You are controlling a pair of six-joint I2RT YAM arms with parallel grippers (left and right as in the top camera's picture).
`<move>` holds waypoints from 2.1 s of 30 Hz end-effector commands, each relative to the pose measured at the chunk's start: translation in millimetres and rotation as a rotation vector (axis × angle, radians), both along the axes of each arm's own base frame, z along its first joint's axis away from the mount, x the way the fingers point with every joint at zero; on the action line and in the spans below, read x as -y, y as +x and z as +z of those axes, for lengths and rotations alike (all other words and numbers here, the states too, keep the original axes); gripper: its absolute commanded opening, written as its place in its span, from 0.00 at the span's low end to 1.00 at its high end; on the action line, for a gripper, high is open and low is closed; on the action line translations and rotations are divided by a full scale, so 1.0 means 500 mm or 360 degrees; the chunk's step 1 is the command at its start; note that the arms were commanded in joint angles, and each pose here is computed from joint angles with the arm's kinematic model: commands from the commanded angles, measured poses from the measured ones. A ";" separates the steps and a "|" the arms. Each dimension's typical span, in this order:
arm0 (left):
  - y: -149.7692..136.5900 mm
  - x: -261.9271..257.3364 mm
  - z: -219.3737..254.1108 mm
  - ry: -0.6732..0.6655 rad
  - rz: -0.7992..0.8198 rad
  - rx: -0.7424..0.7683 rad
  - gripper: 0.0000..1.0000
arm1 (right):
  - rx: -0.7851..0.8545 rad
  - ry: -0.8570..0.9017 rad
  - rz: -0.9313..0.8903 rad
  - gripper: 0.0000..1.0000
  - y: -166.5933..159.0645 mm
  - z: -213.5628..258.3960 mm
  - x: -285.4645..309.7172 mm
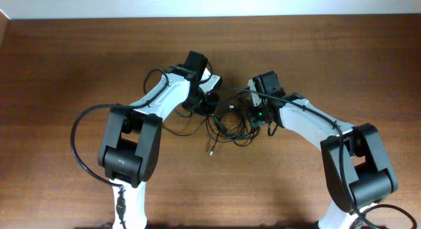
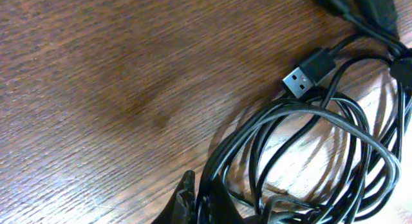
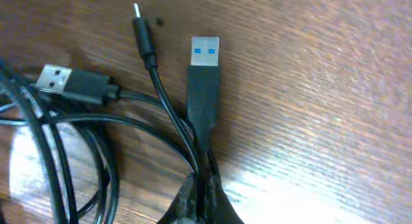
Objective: Untangle cables
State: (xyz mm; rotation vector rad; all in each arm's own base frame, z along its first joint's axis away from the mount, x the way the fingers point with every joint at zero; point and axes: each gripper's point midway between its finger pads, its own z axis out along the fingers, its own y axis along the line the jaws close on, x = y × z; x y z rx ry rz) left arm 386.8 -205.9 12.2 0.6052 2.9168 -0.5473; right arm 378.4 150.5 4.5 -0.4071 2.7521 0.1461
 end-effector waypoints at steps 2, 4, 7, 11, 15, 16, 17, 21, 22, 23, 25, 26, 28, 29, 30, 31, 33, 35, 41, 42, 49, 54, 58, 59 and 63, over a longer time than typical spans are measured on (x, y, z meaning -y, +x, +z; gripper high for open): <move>-0.005 -0.002 -0.015 0.0016 0.0009 -0.0030 0.00 | 0.0056 0.0090 -0.0426 0.04 0.013 0.069 0.053; -0.005 -0.001 -0.015 0.0015 0.0009 -0.0027 0.00 | 0.0048 0.0123 -0.0627 0.04 0.001 0.107 0.093; -0.005 -0.001 -0.015 0.0014 0.0014 -0.0031 0.00 | -0.0047 0.0098 -0.0724 0.04 -0.026 0.103 0.120; -0.016 0.021 -0.005 -0.0102 -0.0008 -0.0078 0.00 | -0.0248 0.0143 -0.0672 0.41 -0.066 0.123 0.099; -0.019 0.032 0.006 -0.0205 -0.0045 -0.0096 0.22 | -0.0434 0.0566 -0.0379 0.55 -0.083 0.212 -0.014; -0.024 0.044 0.014 -0.0283 -0.0110 -0.0095 0.31 | -0.0460 0.0565 -0.0370 0.54 -0.090 0.205 -0.019; -0.026 0.052 0.024 -0.0349 -0.0155 -0.0090 0.57 | -0.0476 0.0546 -0.0367 0.54 -0.096 0.195 -0.021; -0.011 0.033 0.047 -0.0420 -0.0098 -0.0113 0.81 | -0.0555 0.0509 -0.0329 0.54 -0.128 0.151 -0.040; -0.010 0.031 0.055 -0.0475 -0.0083 -0.0128 0.82 | -0.0563 0.0503 -0.0316 0.54 -0.132 0.137 -0.045; -0.005 0.022 0.057 -0.0494 -0.0060 -0.0133 0.82 | -0.0565 0.0504 -0.0313 0.54 -0.132 0.125 -0.048; 0.003 -0.001 0.056 -0.0487 -0.0013 -0.0140 0.82 | -0.0573 0.0515 -0.0356 0.54 -0.127 0.106 -0.050; 0.006 -0.008 0.056 -0.0487 0.0009 -0.0146 0.79 | -0.0572 0.0517 -0.0357 0.54 -0.124 0.100 -0.052; 0.006 -0.013 0.056 -0.0488 0.0032 -0.0161 0.60 | -0.0565 0.0526 -0.0358 0.54 -0.119 0.093 -0.064; 0.005 -0.010 0.056 -0.0488 0.0026 -0.0162 0.52 | -0.0562 0.0530 -0.0372 0.54 -0.117 0.088 -0.072; 0.003 -0.008 0.056 -0.0488 0.0021 -0.0163 0.47 | -0.0563 0.0514 -0.0416 0.54 -0.115 0.081 -0.074; 0.002 -0.004 0.056 -0.0488 0.0014 -0.0163 0.44 | -0.0556 0.0483 -0.0481 0.54 -0.110 0.070 -0.073; -0.005 0.011 0.056 -0.0484 -0.0032 -0.0153 0.43 | -0.0554 0.0473 -0.0496 0.54 -0.103 0.049 -0.082; -0.007 0.022 0.051 -0.0451 -0.0068 -0.0127 0.46 | -0.0555 0.0466 -0.0502 0.54 -0.096 0.032 -0.081; -0.012 0.029 0.044 -0.0394 -0.0094 -0.0115 0.48 | -0.0534 0.1017 0.0006 0.25 -0.085 0.108 -0.208; -0.013 0.029 0.044 -0.0393 -0.0094 -0.0115 0.47 | -0.0530 0.1019 0.0006 0.28 -0.084 0.109 -0.207; -0.007 0.023 0.039 -0.0356 -0.0089 -0.0096 0.39 | -0.0557 0.1371 0.0121 0.54 -0.086 0.215 -0.172; -0.007 0.025 0.039 -0.0357 -0.0092 -0.0092 0.43 | -0.0605 0.0899 -0.0139 0.54 -0.102 0.122 -0.105; -0.005 0.026 0.040 -0.0360 -0.0095 -0.0082 0.61 | -0.0584 0.0623 -0.0195 0.54 -0.115 0.070 -0.101; -0.005 0.027 0.040 -0.0360 -0.0095 -0.0082 0.61 | -0.0552 0.0548 -0.0225 0.55 -0.111 0.056 -0.102; -0.005 0.026 0.040 -0.0360 -0.0095 -0.0083 0.57 | -0.0417 0.0263 -0.0460 0.55 -0.087 0.007 -0.074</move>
